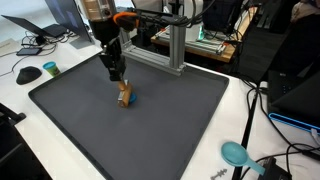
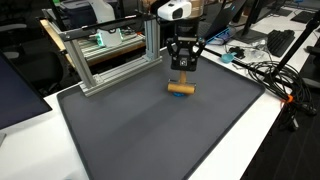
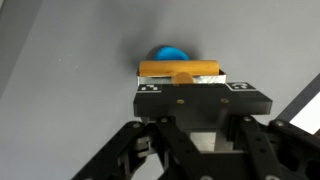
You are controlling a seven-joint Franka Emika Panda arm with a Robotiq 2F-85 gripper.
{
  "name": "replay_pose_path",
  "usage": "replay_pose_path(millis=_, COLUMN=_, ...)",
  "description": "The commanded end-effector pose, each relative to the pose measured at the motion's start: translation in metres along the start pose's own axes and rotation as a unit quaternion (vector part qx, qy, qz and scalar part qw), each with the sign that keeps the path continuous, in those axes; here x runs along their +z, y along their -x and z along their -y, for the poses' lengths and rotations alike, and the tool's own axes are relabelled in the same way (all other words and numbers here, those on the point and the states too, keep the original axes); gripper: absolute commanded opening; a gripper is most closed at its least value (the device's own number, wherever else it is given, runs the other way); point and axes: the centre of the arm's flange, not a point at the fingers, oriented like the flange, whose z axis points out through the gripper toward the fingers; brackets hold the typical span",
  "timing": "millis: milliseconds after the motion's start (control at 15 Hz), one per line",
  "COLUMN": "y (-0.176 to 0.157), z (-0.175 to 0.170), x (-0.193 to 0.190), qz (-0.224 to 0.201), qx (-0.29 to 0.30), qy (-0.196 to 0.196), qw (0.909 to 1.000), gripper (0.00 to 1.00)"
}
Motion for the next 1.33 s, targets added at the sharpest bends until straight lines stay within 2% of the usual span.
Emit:
replay_pose_path(millis=0, y=-0.004, z=0.013, x=0.005, qz=-0.006, qx=0.007, qy=0.011, qw=0.9999, gripper=0.22)
replay_pose_path(millis=1267, y=-0.009, z=0.023, x=0.043, qz=0.054, qx=-0.020, qy=0.044, qw=0.9974, gripper=0.22)
